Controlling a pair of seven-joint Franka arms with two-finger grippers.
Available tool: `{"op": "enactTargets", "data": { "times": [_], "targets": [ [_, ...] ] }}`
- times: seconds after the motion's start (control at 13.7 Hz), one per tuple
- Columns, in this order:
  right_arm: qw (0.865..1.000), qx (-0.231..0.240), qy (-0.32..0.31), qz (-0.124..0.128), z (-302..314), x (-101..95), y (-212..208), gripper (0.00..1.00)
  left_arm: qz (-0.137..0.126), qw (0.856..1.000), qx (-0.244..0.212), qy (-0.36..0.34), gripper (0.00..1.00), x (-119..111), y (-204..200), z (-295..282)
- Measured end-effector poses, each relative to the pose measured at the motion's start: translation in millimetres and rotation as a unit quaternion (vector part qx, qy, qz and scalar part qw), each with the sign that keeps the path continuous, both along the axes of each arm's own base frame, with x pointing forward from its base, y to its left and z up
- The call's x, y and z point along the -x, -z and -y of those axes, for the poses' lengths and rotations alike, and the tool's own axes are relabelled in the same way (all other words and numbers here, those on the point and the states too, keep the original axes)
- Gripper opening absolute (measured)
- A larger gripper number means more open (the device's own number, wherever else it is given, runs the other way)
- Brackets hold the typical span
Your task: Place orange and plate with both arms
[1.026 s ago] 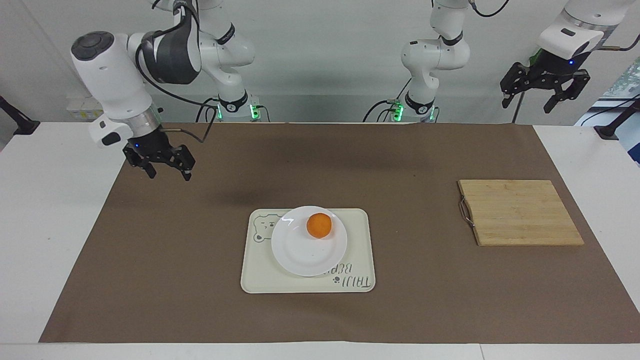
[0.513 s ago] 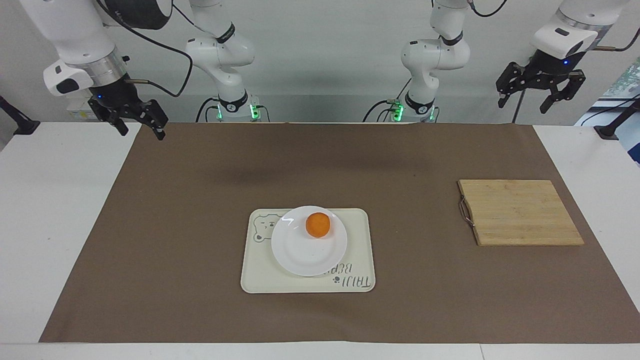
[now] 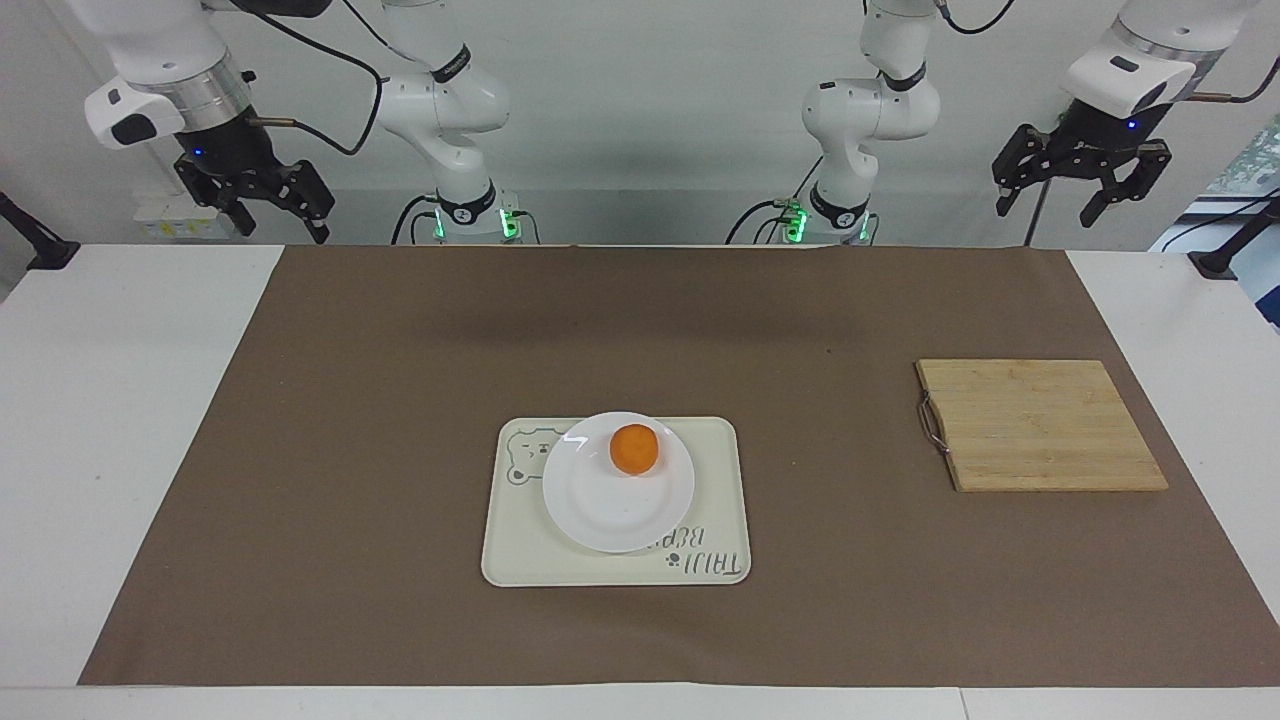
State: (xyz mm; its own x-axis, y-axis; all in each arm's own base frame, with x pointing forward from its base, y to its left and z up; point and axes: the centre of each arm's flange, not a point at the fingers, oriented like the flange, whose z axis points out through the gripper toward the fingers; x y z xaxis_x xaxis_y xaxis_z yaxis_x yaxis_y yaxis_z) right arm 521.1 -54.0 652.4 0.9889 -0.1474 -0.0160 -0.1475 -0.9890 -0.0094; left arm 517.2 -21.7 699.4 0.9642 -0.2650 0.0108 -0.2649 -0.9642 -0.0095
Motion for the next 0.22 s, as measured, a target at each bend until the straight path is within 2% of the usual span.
{"op": "enactTargets", "data": {
  "times": [0.22],
  "targets": [
    [1.000, 0.001, -0.009, 0.005, -10.2, -0.9, -1.9, 1.00, 0.000, 1.000, 0.000, 0.000, 1.00, 0.0, 0.0, 0.0]
  ]
}}
